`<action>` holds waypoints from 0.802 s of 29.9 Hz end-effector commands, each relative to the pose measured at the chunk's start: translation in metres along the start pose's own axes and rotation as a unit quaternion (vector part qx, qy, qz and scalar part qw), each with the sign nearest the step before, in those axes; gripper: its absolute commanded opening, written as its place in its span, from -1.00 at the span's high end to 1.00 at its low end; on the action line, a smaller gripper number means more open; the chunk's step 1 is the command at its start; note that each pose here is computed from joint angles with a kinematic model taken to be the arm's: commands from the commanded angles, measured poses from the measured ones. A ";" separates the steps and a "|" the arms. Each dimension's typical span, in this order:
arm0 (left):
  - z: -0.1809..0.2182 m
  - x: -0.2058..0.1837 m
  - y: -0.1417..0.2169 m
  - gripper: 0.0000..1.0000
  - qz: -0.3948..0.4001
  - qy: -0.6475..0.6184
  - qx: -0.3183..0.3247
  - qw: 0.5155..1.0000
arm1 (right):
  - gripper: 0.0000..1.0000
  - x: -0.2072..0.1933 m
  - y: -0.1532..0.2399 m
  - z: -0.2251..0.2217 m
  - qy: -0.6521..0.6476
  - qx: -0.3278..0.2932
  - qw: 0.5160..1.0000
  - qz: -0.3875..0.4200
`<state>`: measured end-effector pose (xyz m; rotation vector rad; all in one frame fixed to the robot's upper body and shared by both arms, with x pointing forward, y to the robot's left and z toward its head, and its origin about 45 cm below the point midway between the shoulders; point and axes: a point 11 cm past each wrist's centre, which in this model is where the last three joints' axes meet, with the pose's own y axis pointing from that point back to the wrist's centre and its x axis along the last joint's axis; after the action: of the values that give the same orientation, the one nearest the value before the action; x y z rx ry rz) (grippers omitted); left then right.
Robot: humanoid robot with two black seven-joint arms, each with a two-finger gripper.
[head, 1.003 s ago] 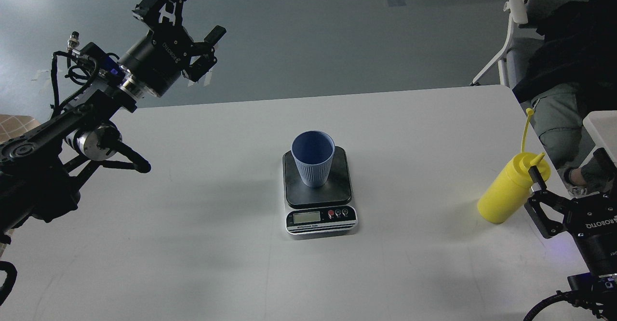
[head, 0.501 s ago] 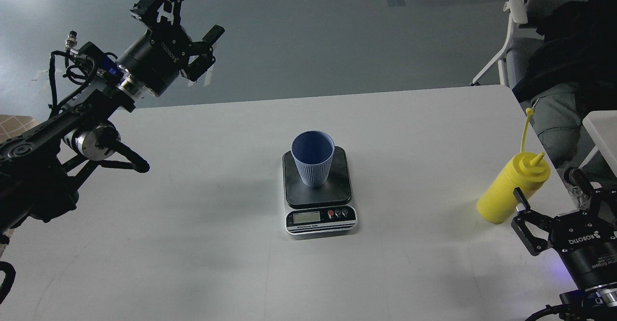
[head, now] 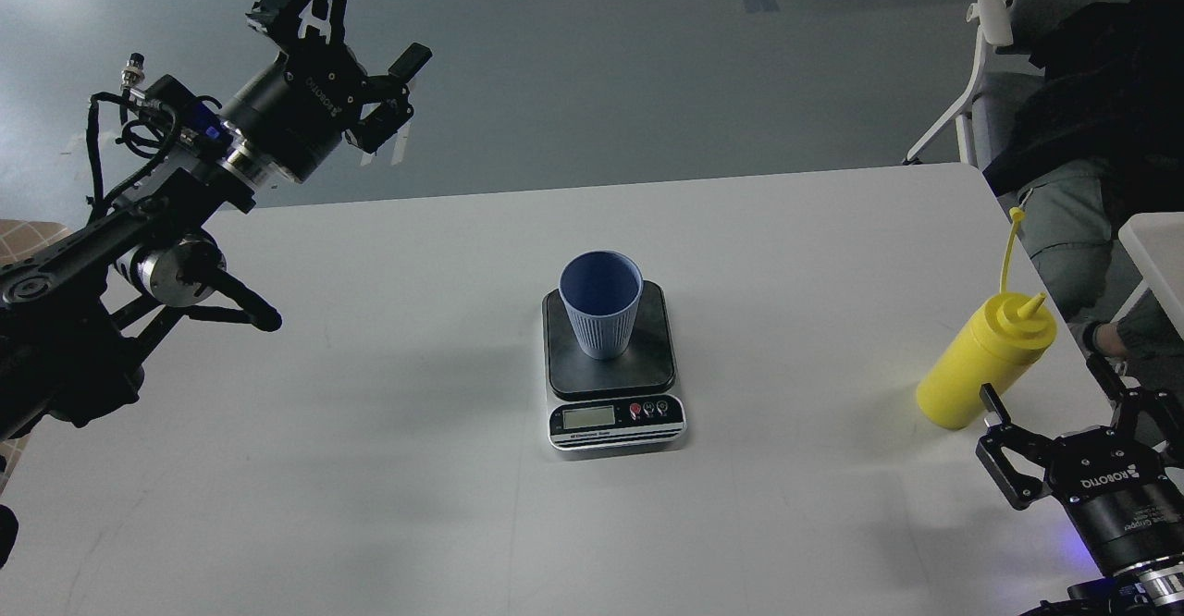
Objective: Pour seasoning into cup on scale with both arms
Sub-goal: 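Bring the right gripper down around the yellow squeeze bottle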
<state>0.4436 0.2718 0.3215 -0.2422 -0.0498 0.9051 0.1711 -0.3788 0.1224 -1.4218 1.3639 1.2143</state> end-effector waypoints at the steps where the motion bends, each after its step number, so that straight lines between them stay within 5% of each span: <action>1: -0.001 0.000 0.001 -0.96 0.001 0.001 0.001 1.000 | -1.00 0.008 0.001 0.001 -0.002 0.000 1.000 0.011; 24: 0.005 -0.011 0.001 -0.96 -0.008 -0.005 -0.003 1.000 | -1.00 0.012 -0.042 0.003 0.050 -0.021 0.998 0.013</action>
<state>0.4356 0.2642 0.3265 -0.2442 -0.0623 0.8912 0.2016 -0.3758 0.1100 -1.4970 1.4308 1.2073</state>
